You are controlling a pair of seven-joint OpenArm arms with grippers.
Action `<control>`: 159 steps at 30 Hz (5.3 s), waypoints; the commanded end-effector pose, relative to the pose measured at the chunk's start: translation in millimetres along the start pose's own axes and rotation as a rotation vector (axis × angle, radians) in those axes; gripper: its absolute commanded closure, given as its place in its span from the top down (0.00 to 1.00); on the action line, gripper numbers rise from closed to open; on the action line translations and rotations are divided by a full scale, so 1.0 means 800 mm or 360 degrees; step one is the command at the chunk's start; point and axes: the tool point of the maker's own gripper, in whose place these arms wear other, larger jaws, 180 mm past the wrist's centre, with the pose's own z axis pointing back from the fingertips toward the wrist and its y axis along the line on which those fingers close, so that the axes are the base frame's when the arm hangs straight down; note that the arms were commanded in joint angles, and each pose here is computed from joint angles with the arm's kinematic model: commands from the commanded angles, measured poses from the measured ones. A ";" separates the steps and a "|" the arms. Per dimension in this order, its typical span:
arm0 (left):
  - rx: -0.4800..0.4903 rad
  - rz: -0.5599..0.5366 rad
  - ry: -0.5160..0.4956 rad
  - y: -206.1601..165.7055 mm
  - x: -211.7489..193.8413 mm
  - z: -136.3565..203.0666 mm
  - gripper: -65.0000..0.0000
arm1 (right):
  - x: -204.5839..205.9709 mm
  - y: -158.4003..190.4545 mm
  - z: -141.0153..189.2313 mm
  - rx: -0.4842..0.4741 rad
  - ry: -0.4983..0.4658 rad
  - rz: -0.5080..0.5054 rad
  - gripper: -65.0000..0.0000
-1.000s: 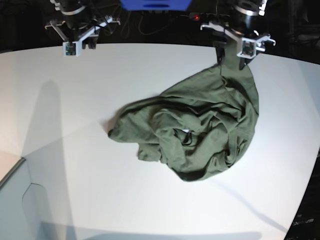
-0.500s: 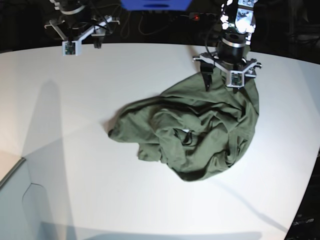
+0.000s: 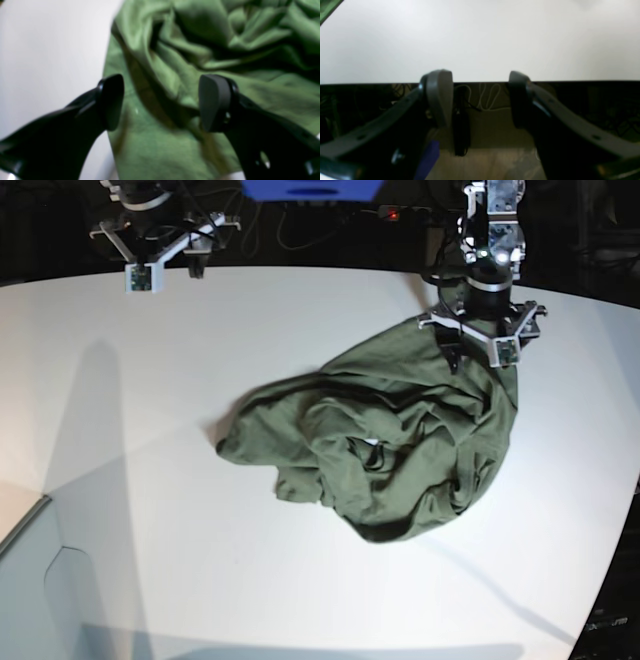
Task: Layout the t-shirt on the table in an organized manner, then fold the t-shirt properly
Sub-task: 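Grasp the shirt fabric with the left gripper and drag it outward, then lift the shirt with the left gripper and shake it out, then move the right gripper toward the shirt while left holds a corner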
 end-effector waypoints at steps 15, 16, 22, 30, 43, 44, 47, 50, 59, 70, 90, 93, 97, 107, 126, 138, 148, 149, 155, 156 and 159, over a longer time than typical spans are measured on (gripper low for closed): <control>0.0184 0.0069 -0.0341 0.046 0.098 0.001 0.00 | 0.008 -0.007 0.003 -0.0006 -0.0042 0.0040 0.55; 0.0227 0.0079 -0.0384 0.059 0.110 0.007 0.00 | 0.008 -0.007 0.003 -0.0006 -0.0042 0.0040 0.55; 0.0513 0.0111 -0.0522 0.146 0.146 0.036 0.00 | 0.008 -0.007 0.003 -0.0006 -0.0042 0.0040 0.55; 0.0559 0.0362 -0.0287 0.212 0.092 0.022 0.00 | 0.009 -0.003 -0.004 0.0004 -0.0042 0.0037 0.55; 0.0564 0.0440 -0.0220 0.221 0.069 0.018 0.00 | 0.047 0.000 -0.015 0.0011 -0.0167 0.0031 0.55; 0.0564 0.0440 -0.0223 0.221 0.070 0.018 0.00 | 0.053 0.000 -0.016 0.0012 -0.0186 0.0031 0.55; 0.0562 0.0439 -0.0233 0.222 0.073 0.017 0.00 | 0.065 0.001 -0.020 0.0015 -0.0225 0.0030 0.55; 0.0537 0.0418 -0.0373 0.221 0.121 0.009 0.00 | 0.068 0.001 -0.021 0.0015 -0.0232 0.0029 0.55; 0.0295 0.0448 -0.0992 0.160 0.336 -0.005 0.00 | 0.067 -0.008 -0.022 -0.0003 -0.0229 0.0073 0.55; -0.0184 0.0403 -0.1071 0.003 0.488 -0.106 0.00 | 0.065 -0.011 -0.021 -0.0010 -0.0222 0.0073 0.55; -0.0262 0.0344 -0.0615 -0.058 0.383 -0.184 0.49 | 0.080 -0.007 -0.025 0.0001 -0.0271 0.0077 0.55; -0.0313 0.0392 -0.0614 -0.058 0.336 -0.149 0.49 | 0.083 -0.007 -0.026 0.0003 -0.0278 0.0080 0.55; -0.0373 0.0506 -0.0439 -0.055 0.252 -0.095 0.49 | 0.092 -0.006 -0.028 0.0003 -0.0308 0.0079 0.55; -0.0252 0.0809 -0.0027 -0.024 0.078 -0.002 0.49 | 0.099 -0.006 -0.029 0.0003 -0.0327 0.0078 0.55; -0.0397 0.0962 0.0348 -0.101 -0.012 -0.019 0.49 | 0.092 -0.011 -0.028 -0.0003 -0.0306 0.0102 0.55; -0.0346 0.0893 0.0282 -0.054 0.004 -0.019 0.01 | 0.094 -0.012 -0.029 -0.0005 -0.0311 0.0109 0.55; -0.0008 0.0871 -0.0110 0.136 0.105 -0.020 0.00 | 0.122 0.021 -0.033 0.0101 -0.0402 0.0125 0.55; 0.0008 0.0862 -0.0148 0.146 0.117 -0.022 0.00 | 0.127 0.032 -0.033 0.0139 -0.0421 0.0133 0.55; 0.0124 0.0778 -0.0374 0.217 0.193 -0.021 0.00 | 0.147 0.096 -0.028 0.0349 -0.0495 0.0183 0.55; 0.0139 0.0757 -0.0407 0.227 0.206 -0.020 0.00 | 0.150 0.106 -0.026 0.0385 -0.0507 0.0193 0.55; 0.0146 0.0697 -0.0497 0.244 0.244 -0.020 0.00 | 0.155 0.134 -0.028 0.0472 -0.0525 0.0228 0.55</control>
